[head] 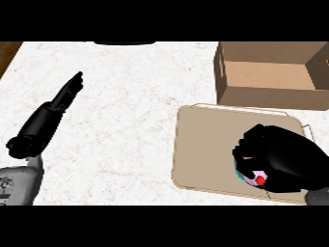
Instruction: Pick the cupcake from the tray and place it in the cardboard box
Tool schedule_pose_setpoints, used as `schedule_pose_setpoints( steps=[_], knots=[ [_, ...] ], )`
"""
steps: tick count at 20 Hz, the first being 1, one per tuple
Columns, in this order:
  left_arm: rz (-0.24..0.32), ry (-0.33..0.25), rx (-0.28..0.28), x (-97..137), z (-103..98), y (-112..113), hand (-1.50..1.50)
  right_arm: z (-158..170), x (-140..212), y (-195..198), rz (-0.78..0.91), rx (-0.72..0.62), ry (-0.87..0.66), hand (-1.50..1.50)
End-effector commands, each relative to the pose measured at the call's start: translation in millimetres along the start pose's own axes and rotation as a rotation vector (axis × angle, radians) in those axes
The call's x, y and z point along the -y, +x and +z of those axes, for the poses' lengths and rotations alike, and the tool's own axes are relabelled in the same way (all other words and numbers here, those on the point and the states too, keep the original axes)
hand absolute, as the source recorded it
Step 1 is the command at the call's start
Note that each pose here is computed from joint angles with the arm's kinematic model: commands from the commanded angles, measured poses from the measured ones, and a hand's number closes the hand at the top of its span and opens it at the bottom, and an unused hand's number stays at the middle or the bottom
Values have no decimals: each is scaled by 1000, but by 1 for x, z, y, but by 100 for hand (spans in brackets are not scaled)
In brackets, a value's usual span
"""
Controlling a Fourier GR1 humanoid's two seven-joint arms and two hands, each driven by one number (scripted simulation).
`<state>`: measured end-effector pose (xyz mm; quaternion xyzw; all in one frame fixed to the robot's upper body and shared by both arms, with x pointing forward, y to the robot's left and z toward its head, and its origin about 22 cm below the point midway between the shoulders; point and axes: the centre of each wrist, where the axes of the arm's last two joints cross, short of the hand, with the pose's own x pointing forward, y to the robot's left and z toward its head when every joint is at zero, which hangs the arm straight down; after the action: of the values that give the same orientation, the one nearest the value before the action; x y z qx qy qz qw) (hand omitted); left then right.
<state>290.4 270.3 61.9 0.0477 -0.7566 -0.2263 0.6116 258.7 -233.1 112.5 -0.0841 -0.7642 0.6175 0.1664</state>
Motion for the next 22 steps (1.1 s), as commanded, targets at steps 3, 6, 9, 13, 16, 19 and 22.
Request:
schedule_pose_setpoints(
  steps=[3, 6, 9, 13, 16, 19, 22],
  knots=[
    [-8, 10, 13, 1, -1, 5, 0, 15, 43, -16, -121, -251, -225, 150],
    [0, -25, 15, 10, -20, 7, 0, 3, 46, -38, -160, -373, -315, 150],
    [2, -15, 22, 0, 0, 1, 0, 12, 77, -47, -172, -463, -319, 150],
    [-7, -38, 17, -5, -4, 14, 0, 7, 108, -98, -167, -543, -381, 150],
    [-1, -27, 23, 2, -5, 0, 0, 0, 94, -129, -99, -582, -331, 150],
    [9, -31, 26, 11, -19, 10, 0, 2, 113, -148, -37, -613, -244, 150],
    [4, -49, 39, 8, -2, 9, 0, 19, 128, -159, -33, -682, -71, 150]
  ],
)
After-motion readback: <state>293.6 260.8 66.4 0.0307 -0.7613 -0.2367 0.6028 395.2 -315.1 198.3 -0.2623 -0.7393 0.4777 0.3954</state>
